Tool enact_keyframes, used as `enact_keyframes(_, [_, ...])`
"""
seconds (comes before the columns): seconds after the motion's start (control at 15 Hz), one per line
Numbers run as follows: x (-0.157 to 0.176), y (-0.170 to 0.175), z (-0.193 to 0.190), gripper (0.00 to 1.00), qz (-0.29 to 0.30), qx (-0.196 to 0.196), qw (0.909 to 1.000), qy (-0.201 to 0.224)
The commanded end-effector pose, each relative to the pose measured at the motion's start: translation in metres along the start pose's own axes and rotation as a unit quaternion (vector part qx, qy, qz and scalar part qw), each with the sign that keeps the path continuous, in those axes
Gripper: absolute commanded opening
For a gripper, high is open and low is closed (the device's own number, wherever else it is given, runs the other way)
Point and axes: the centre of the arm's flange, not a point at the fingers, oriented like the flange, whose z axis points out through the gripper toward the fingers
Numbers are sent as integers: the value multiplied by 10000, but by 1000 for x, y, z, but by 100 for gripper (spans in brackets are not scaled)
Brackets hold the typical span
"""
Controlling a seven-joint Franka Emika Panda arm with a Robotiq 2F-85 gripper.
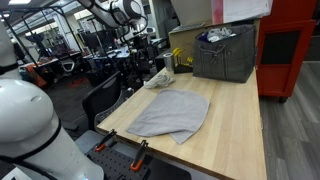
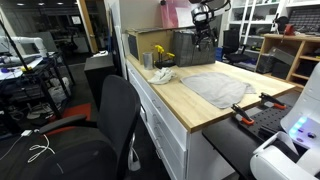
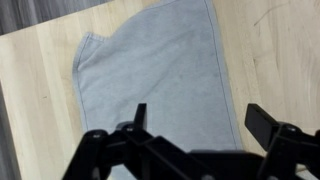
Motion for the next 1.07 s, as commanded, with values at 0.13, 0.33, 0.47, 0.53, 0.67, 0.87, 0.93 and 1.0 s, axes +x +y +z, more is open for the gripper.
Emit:
enact_keyframes(0.13, [9,-17,1,100,-219,-18,9998,16])
enact_keyframes(0.33, [8,-22,-9,100,-266,-11,9996,96])
enact_keyframes(0.47, [19,-27,-6,100,-238,-11,9997,29])
enact_keyframes(0.53, [26,-32,-2,100,-237,19,9997,-5])
enact_keyframes(0.67, [44,-42,7,100,-79,169,9998,-39])
enact_keyframes(0.87, [74,-55,21,100,136,364,9992,-126])
enact_keyframes(0.93, [87,-59,29,100,206,413,9988,-189])
enact_keyframes(1.0, [99,-62,37,100,280,458,9982,-271])
